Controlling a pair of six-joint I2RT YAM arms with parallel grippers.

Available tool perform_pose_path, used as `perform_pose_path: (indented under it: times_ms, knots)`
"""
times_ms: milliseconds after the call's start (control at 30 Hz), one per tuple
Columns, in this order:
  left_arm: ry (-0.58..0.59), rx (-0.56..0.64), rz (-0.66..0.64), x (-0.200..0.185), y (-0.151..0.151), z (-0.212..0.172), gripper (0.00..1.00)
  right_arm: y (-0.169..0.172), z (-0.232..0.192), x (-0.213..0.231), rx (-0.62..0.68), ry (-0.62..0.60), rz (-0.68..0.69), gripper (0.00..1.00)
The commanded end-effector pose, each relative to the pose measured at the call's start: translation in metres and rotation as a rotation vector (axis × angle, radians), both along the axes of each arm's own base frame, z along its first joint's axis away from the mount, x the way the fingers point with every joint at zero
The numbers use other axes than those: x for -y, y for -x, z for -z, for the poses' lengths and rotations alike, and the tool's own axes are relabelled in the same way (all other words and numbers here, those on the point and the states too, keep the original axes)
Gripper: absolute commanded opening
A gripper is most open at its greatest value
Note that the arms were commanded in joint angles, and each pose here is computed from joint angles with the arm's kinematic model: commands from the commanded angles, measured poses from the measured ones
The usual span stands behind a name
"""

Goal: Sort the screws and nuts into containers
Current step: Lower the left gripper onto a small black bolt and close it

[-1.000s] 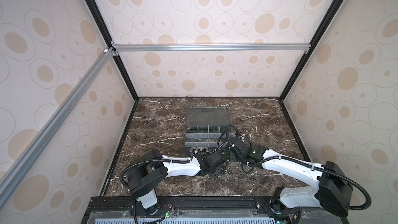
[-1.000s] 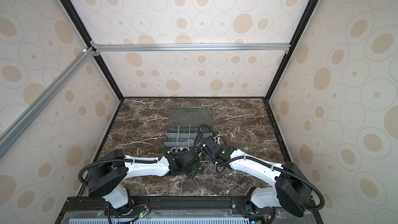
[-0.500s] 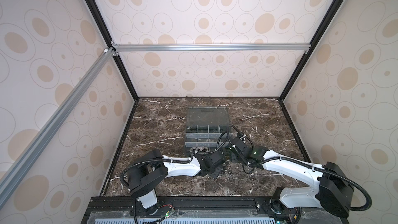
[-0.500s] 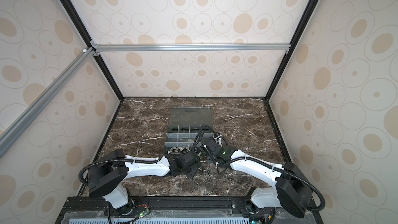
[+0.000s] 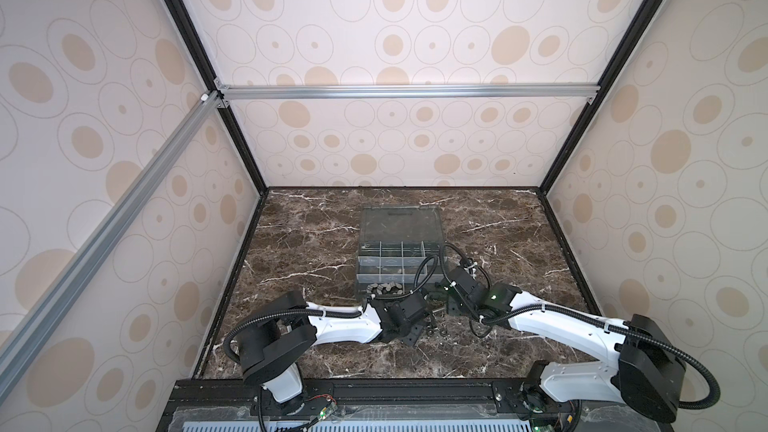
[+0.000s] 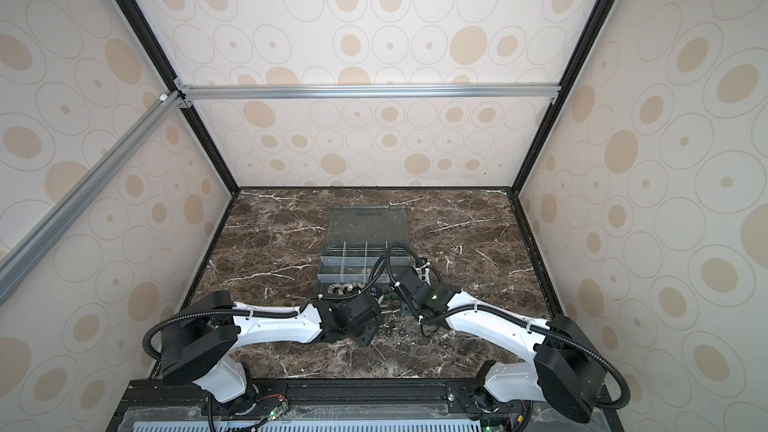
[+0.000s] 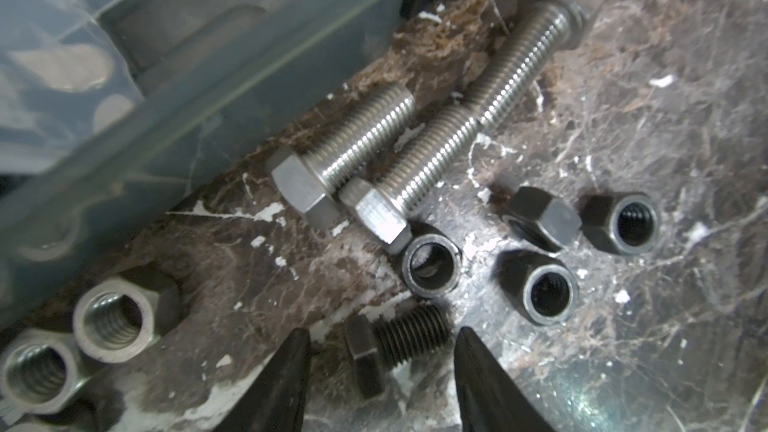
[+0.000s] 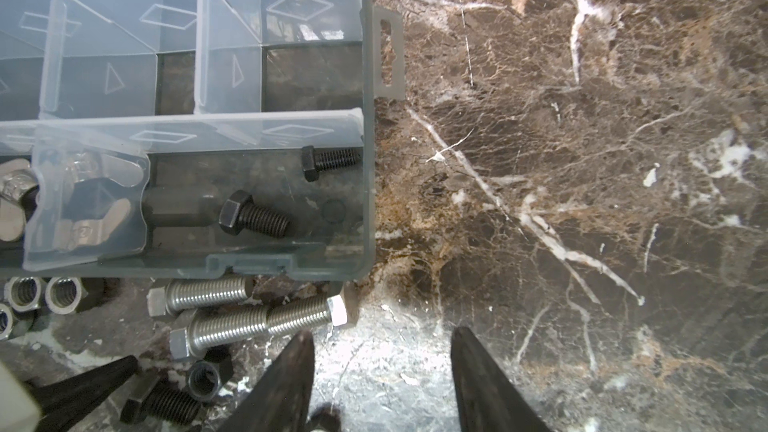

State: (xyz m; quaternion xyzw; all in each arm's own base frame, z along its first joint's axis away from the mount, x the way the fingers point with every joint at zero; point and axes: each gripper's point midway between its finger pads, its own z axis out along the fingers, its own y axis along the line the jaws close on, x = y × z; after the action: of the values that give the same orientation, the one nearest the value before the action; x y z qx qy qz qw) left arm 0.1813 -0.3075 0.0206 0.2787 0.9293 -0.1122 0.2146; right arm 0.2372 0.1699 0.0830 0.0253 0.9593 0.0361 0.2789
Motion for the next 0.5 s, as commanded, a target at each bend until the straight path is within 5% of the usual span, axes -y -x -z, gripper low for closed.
perform_pose_path:
  times_ms: [0,467]
  knots:
    - [-0.010,0.005,-0.012,-0.003,0.001,-0.002,0.56,0.002,0.001,0.009,-0.003,0.003,0.031,0.56]
    - [0.018,-0.015,0.021,0.017,0.003,0.003,0.49,0.002,0.003,0.007,-0.011,0.001,0.032,0.56]
